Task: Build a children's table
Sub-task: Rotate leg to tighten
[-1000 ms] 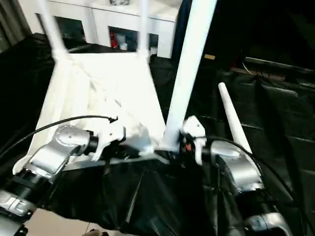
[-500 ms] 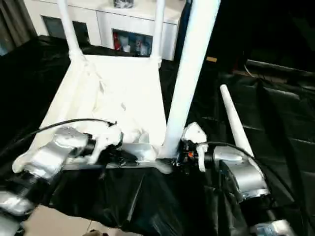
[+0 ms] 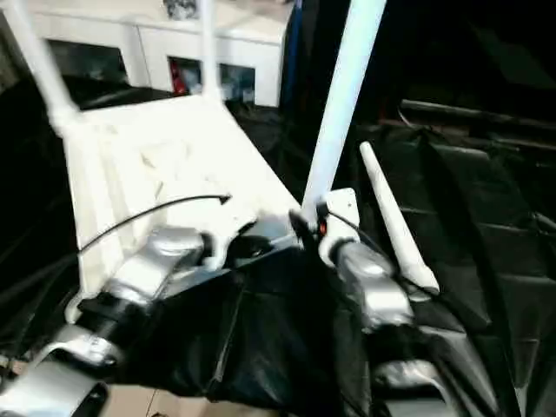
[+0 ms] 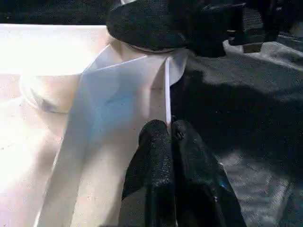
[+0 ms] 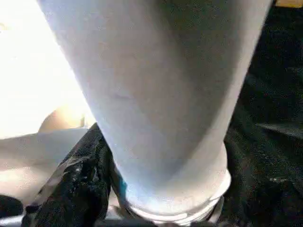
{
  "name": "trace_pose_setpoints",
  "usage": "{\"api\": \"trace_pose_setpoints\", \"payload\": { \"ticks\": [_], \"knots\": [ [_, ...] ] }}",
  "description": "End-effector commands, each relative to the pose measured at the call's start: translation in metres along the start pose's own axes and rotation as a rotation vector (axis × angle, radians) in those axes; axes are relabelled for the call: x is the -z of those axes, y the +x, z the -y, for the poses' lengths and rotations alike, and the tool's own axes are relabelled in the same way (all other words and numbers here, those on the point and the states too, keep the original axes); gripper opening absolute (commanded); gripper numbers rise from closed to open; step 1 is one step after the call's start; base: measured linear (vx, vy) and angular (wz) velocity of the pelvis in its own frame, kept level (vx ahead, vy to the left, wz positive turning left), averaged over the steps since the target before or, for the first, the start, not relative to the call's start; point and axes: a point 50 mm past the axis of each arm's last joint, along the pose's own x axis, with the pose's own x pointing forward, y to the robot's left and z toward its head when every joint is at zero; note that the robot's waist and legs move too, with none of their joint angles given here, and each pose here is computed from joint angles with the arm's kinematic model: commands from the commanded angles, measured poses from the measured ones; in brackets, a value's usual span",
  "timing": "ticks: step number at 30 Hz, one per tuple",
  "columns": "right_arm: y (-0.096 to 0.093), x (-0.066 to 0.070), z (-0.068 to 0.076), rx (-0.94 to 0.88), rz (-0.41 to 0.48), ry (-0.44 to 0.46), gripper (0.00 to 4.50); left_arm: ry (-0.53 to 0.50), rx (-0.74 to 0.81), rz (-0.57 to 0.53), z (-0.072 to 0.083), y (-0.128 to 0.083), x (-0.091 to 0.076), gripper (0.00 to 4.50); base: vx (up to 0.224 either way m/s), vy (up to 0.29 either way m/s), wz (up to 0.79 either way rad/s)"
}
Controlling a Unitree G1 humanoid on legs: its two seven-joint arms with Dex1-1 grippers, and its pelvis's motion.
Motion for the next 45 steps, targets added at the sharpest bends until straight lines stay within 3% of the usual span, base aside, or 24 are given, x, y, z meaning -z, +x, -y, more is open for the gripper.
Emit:
{"api": "trace_pose_setpoints", "payload": {
  "ticks": [1,9,13,15,20,25,27,29,32,34,40,45],
  "knots": [
    [0.008,0.012,-0.027,-0.1,-0.058,0.031,3.46,0.04,0.143,0.026,0.03,0.021,-0.01,0.0,0.0,0.0,0.0],
    [0.004,0.005,-0.01,-0.128,-0.031,0.037,4.04,0.062,0.185,0.035,0.025,0.007,-0.004,0.0,0.0,0.0,0.0],
    [0.001,0.002,-0.003,-0.162,-0.02,0.02,4.04,0.068,0.199,0.031,0.022,0.001,0.0,0.0,0.0,0.0,0.0],
    [-0.001,0.0,0.0,-0.192,-0.011,0.005,3.69,0.074,0.214,0.03,0.021,-0.003,0.002,0.0,0.0,0.0,0.0],
    [-0.018,-0.006,0.006,-0.372,0.012,-0.067,3.4,0.125,0.297,0.054,0.02,-0.015,0.006,0.0,0.0,0.0,0.0],
    [-0.034,-0.009,0.008,-0.507,0.008,-0.11,3.4,0.172,0.363,0.026,0.018,-0.026,0.013,0.0,0.0,0.0,0.0],
    [-0.044,-0.009,0.011,-0.603,-0.019,-0.139,3.4,0.204,0.412,-0.001,0.016,-0.034,0.019,0.0,0.0,0.0,0.0],
    [-0.046,-0.009,0.011,-0.62,-0.026,-0.144,3.02,0.208,0.42,-0.006,0.016,-0.035,0.02,0.0,0.0,0.0,0.0],
    [-0.055,-0.006,0.014,-0.708,-0.079,-0.188,2.98,0.241,0.473,-0.05,0.014,-0.043,0.027,0.0,0.0,0.0,0.0],
    [-0.056,-0.005,0.014,-0.724,-0.094,-0.195,2.76,0.248,0.484,-0.058,0.014,-0.045,0.028,0.0,0.0,0.0,0.0],
    [-0.058,0.001,0.009,-0.737,-0.12,-0.186,2.66,0.241,0.467,-0.056,0.012,-0.042,0.029,0.0,0.0,0.0,0.0],
    [-0.049,0.013,0.009,-0.571,-0.133,-0.122,2.65,0.191,0.393,-0.037,0.011,-0.032,0.025,0.0,0.0,0.0,0.0]
  ]
}}
